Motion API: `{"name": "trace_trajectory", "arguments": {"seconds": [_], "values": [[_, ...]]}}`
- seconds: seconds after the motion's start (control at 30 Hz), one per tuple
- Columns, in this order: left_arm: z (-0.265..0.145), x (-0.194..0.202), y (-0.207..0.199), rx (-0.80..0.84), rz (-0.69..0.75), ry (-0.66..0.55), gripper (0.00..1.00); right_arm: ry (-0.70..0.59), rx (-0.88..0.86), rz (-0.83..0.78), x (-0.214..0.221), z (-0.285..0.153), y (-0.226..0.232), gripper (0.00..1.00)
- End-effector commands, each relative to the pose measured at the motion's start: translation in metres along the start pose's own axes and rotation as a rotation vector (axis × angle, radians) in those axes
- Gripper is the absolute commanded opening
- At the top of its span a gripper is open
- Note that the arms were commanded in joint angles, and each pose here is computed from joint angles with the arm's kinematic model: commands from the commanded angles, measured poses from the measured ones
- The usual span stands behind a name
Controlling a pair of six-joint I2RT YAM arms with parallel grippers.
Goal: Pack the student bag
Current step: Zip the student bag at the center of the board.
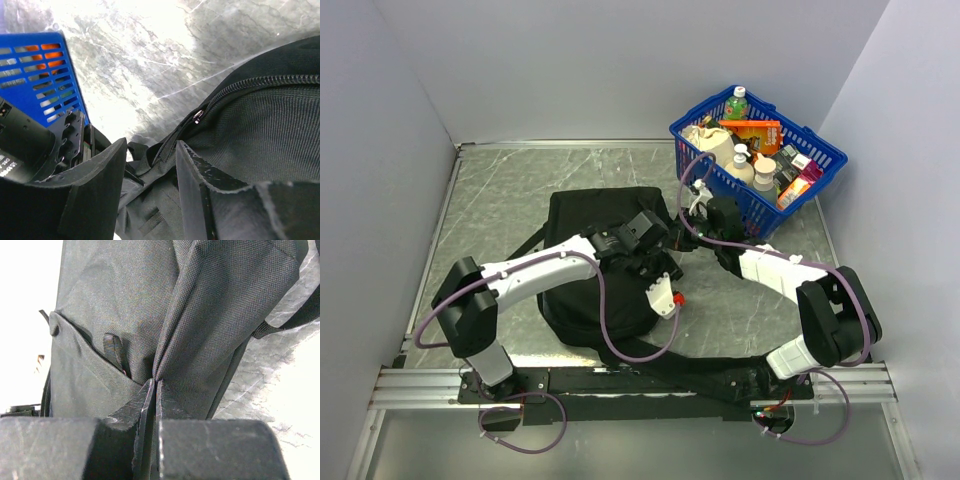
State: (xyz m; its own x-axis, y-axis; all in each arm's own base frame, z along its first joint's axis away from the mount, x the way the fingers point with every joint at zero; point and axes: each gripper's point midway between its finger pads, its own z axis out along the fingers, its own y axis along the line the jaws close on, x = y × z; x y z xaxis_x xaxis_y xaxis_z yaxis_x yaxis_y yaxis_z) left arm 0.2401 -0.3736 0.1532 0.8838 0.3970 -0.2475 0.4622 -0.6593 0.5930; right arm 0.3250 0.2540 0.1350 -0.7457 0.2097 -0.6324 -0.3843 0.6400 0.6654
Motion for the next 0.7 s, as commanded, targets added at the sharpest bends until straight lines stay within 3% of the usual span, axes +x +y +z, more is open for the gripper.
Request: {"name": "trace_trajectory", "arguments": {"seconds": [0.0,0.2,0.4,0.53,0.67], "values": [[0.004,-0.003,-0.004,0.056,0.038,-0.007,0.50,-0.053,-0.151,-0.082,-0.020,-0.013,0.049,0.00],[0.016,0.009,-0.031,0.197,0.030,0.043,0.47,-0.065,-0.149,-0.111,-0.025,-0.017,0.056,0.00],[0.023,0.013,-0.022,0.212,-0.047,0.056,0.26,-0.072,-0.153,-0.136,-0.026,-0.021,0.065,0.00],[0.022,0.010,-0.013,0.144,-0.030,0.032,0.05,-0.067,-0.148,-0.142,-0.023,-0.021,0.065,0.00],[0.009,0.009,-0.014,0.076,0.005,0.041,0.01,-0.061,-0.146,-0.142,-0.022,-0.019,0.064,0.00]]}}
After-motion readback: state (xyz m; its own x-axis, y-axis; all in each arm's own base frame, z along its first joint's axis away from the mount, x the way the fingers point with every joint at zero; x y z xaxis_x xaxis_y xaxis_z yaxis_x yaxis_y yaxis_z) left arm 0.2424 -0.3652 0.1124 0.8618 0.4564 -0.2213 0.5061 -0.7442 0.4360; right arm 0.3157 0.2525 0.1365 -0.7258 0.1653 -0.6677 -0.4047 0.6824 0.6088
